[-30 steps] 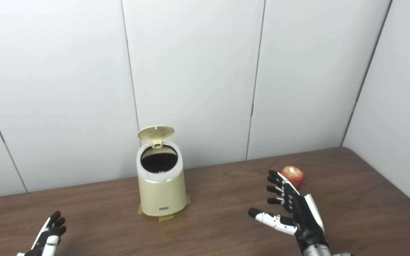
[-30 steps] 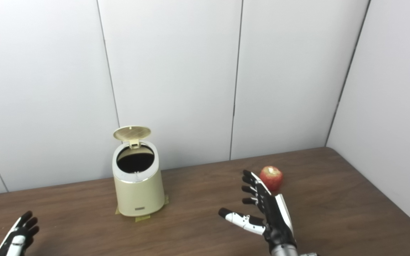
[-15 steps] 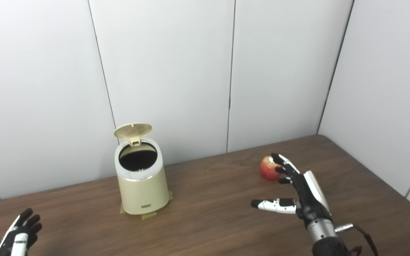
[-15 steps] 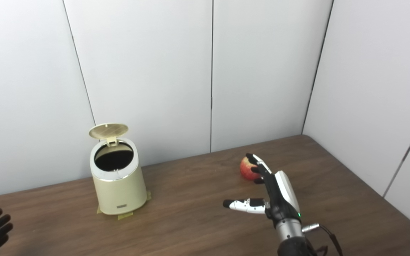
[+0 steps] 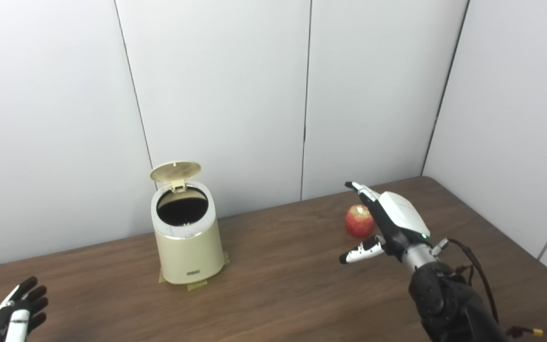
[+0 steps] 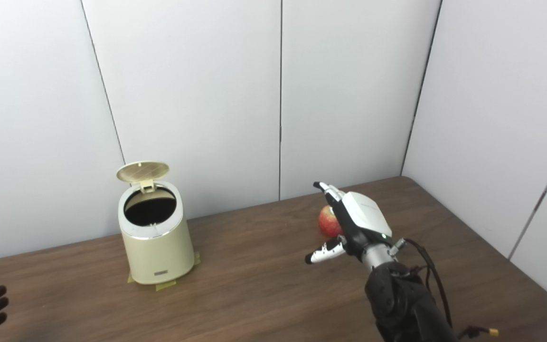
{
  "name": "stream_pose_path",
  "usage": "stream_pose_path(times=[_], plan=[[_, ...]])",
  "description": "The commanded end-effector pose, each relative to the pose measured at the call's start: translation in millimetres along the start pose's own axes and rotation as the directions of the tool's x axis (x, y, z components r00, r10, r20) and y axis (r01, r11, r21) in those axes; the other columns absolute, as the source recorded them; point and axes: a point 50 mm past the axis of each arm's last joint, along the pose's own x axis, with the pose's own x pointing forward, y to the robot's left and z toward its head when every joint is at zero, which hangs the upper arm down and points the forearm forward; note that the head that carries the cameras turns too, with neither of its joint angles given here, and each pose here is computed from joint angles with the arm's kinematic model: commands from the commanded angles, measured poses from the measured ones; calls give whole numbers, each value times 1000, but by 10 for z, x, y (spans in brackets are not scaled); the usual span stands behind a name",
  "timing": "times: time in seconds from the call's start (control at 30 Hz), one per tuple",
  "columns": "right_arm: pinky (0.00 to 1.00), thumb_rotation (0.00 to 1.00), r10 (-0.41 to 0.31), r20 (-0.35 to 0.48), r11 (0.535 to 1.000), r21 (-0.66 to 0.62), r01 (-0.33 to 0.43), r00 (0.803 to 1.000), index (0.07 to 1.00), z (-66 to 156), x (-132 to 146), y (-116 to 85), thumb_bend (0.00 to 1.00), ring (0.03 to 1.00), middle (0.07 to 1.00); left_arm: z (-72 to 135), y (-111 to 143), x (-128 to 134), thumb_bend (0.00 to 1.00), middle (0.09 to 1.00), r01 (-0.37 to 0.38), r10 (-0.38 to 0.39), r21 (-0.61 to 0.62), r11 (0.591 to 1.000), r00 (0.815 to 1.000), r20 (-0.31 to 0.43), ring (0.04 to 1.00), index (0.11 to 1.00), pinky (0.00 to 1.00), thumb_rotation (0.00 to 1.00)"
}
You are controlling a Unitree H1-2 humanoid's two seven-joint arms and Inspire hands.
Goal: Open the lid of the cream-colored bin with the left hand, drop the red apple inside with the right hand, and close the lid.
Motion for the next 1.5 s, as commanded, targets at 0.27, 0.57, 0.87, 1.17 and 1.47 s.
stream_pose_path(times=[0.27, 0.57, 0.87, 1.17, 1.47], plan=[[738, 107, -14, -45, 997, -77, 11, 999, 884, -32, 458, -319, 836, 914, 907, 280, 11, 96, 262, 872, 26, -30, 44, 999, 995, 95, 887, 889, 913, 797], [737, 118, 51, -108, 986, -151, -67, 993, 864, -120, 756, -469, 831, 901, 902, 270, 34, 77, 217, 867, 32, -39, 68, 997, 993, 110, 873, 887, 882, 811], [734, 90, 126, -161, 975, -165, -152, 979, 865, -229, 1000, -444, 823, 887, 899, 311, 27, 43, 273, 849, 31, -47, 127, 991, 991, 129, 864, 863, 825, 758], [703, 127, 136, -170, 974, -159, -163, 976, 851, -301, 1143, -322, 838, 883, 890, 330, 33, 19, 241, 846, 31, -50, 142, 989, 990, 135, 869, 861, 832, 725], [753, 138, 151, -154, 974, -142, -174, 976, 832, -419, 1251, -145, 845, 882, 882, 277, 43, 11, 233, 879, 65, -96, 185, 981, 983, 159, 899, 821, 834, 560]])
